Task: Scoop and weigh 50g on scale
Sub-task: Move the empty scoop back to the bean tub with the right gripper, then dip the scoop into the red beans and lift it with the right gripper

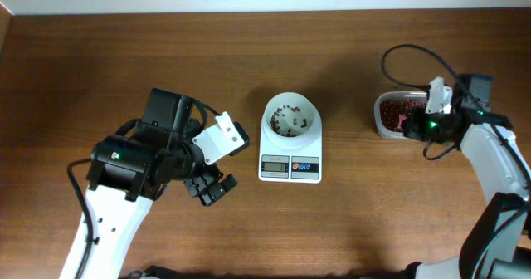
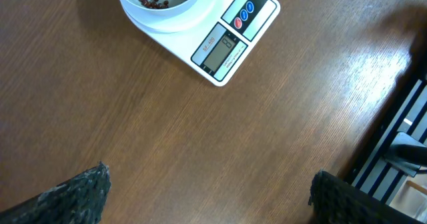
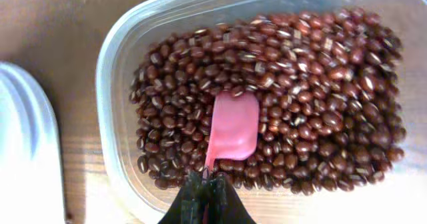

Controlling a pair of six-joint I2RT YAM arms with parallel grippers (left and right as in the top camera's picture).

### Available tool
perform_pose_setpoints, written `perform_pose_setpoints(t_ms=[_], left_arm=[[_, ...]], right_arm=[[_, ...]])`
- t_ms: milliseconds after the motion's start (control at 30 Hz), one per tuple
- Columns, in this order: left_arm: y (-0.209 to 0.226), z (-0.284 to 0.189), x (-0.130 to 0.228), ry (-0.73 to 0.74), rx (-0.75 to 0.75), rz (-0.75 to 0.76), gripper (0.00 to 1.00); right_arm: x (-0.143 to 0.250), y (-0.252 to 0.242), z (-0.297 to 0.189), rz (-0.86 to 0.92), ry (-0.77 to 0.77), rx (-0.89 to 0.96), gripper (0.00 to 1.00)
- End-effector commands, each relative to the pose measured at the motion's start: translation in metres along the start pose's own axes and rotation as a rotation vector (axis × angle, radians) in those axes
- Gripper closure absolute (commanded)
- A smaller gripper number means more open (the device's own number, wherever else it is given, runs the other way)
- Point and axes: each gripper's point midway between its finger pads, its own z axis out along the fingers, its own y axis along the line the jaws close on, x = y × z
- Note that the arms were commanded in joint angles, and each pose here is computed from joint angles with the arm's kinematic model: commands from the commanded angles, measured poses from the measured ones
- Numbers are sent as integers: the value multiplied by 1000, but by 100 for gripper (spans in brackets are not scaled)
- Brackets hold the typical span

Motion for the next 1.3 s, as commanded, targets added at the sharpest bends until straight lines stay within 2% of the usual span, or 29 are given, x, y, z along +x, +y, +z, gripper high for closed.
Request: perform_pose_setpoints(t_ms=[0, 267, 500, 867, 1267], left_arm=[[0, 0, 1, 0, 2, 10, 1], [0, 0, 1, 0, 1, 10, 1], [0, 0, 1, 0, 1, 10, 1], [0, 0, 1, 0, 2, 10, 1], [0, 0, 1, 0, 1, 10, 1]], right_arm=[[0, -11, 1, 242, 4, -32, 96], [-11, -12, -20, 385, -33, -252, 96], [-13, -6, -24, 395, -33, -311, 96], [-14, -15, -38, 517, -39, -387, 96], [-24, -19, -64, 568, -92, -558, 96]])
